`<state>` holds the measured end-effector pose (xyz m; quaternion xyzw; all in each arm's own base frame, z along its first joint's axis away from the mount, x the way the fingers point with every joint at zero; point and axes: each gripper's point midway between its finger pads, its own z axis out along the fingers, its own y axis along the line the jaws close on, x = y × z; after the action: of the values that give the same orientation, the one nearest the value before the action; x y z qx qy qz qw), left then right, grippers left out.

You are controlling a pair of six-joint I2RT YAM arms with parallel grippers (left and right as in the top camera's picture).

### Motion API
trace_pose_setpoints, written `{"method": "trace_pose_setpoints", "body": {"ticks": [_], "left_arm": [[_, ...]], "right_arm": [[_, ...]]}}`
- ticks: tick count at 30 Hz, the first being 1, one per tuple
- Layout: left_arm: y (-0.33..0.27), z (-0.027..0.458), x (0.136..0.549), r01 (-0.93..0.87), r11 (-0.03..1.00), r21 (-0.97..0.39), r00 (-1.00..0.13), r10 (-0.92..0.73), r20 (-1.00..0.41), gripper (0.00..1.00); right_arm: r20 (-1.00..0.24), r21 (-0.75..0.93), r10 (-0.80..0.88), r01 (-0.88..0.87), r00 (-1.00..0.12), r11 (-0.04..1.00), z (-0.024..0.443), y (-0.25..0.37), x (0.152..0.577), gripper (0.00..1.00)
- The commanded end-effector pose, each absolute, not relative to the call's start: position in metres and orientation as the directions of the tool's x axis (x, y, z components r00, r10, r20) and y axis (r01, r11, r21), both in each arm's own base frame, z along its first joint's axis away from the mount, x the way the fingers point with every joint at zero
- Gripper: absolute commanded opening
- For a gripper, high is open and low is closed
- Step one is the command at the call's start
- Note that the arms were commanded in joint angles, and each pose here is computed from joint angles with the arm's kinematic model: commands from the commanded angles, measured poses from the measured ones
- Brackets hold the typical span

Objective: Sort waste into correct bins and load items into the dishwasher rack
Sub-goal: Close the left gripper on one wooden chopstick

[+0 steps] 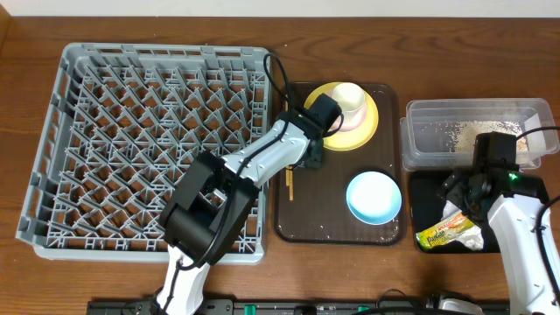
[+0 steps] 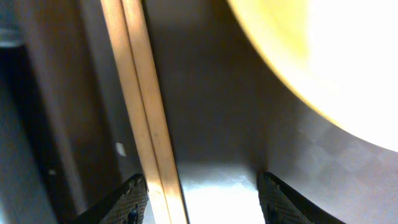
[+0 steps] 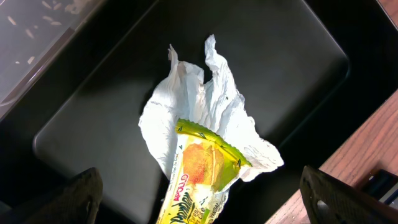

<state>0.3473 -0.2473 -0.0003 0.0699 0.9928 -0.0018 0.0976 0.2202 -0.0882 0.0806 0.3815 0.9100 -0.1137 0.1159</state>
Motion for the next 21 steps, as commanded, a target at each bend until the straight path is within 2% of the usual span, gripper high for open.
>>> {"method": "trace_pose_setpoints", "body": {"ticks": [1,13,21], "left_arm": [[-0.242,-0.038,0.311,0.161,0.987,-0.005,-0.986,0.161,-0.034,0.60],[-0.273,-0.009,0.298,0.178,0.968,-0.179,-0.984,0.178,-0.020,0.60],[-0.283,0.002,0.293,0.220,0.962,-0.164,-0.975,0.213,-0.060,0.60]], "right_arm": [[-0.329,-0.125,0.665,0.729,-0.671,0.674,0.089,-0.095,0.223,0.99],[-0.329,-0.125,0.665,0.729,-0.671,0.674,0.089,-0.095,0.223,0.99],[-0.329,-0.125,0.665,0.729,-0.671,0.674,0.089,-0.095,0.223,0.99]]}}
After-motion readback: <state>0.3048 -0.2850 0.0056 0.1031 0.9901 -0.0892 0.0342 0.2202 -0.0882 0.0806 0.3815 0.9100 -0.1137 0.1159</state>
